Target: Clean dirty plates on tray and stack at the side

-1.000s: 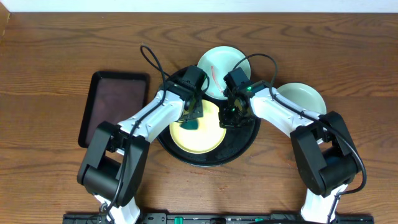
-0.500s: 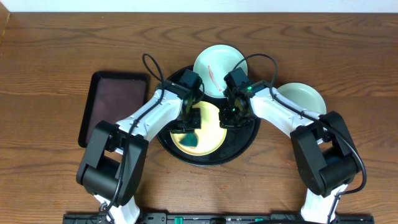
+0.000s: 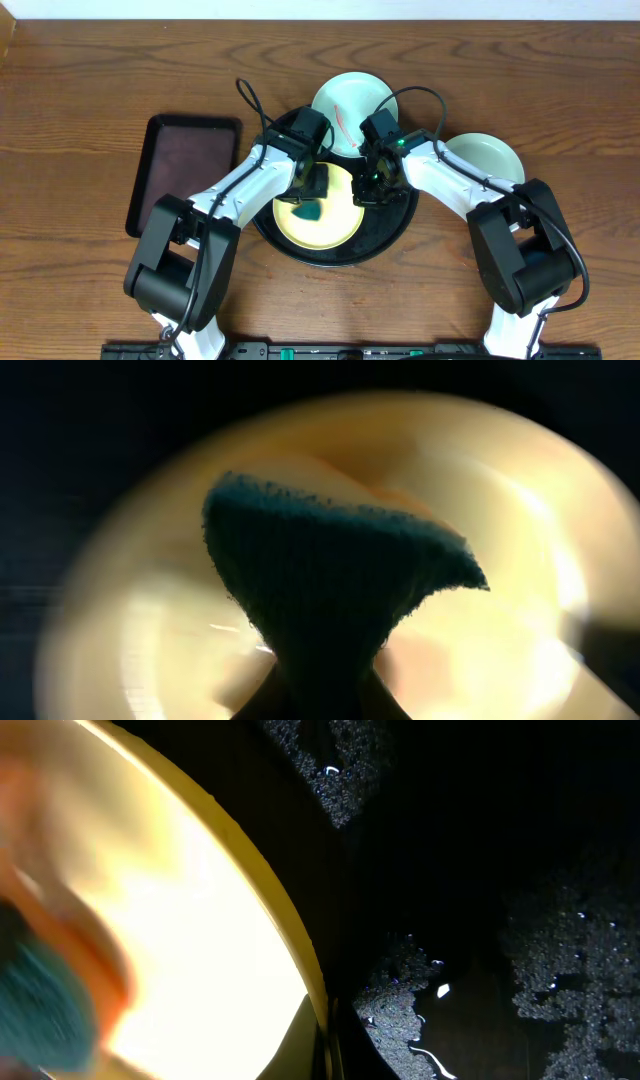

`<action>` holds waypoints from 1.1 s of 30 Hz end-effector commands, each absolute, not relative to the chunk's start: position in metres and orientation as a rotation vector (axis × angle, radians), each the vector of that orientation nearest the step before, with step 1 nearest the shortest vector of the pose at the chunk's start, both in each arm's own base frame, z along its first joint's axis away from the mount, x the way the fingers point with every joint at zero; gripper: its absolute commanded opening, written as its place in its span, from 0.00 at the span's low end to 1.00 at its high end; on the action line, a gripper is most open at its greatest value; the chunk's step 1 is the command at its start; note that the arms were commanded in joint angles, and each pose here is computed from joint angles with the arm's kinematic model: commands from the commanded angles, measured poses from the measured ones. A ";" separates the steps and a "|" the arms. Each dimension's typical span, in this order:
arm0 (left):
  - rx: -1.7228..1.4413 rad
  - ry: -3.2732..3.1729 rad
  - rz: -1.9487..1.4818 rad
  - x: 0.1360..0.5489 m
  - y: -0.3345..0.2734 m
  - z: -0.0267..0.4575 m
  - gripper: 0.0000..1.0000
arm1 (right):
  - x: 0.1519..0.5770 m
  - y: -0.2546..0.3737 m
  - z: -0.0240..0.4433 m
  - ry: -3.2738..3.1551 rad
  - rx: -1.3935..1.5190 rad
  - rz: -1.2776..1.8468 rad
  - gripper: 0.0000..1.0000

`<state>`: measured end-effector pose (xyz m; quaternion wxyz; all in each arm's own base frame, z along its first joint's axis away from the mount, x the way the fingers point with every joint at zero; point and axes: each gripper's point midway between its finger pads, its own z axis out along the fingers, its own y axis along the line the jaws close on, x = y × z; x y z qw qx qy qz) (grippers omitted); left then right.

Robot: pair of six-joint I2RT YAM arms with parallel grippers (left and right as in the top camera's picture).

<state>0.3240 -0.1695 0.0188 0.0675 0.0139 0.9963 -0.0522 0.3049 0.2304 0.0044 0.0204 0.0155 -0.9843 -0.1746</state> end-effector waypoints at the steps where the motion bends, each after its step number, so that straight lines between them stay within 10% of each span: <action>1: -0.044 2.862 0.249 0.348 -0.121 0.023 0.08 | 0.305 0.228 0.001 -3.046 0.038 -0.536 0.01; 19: -0.181 2.736 0.049 0.375 -0.110 0.171 0.07 | 0.307 0.230 0.002 -3.055 0.057 -0.546 0.01; 33: -0.224 2.762 0.072 0.371 -0.095 0.168 0.07 | 0.320 0.237 0.004 -3.100 0.075 -0.600 0.01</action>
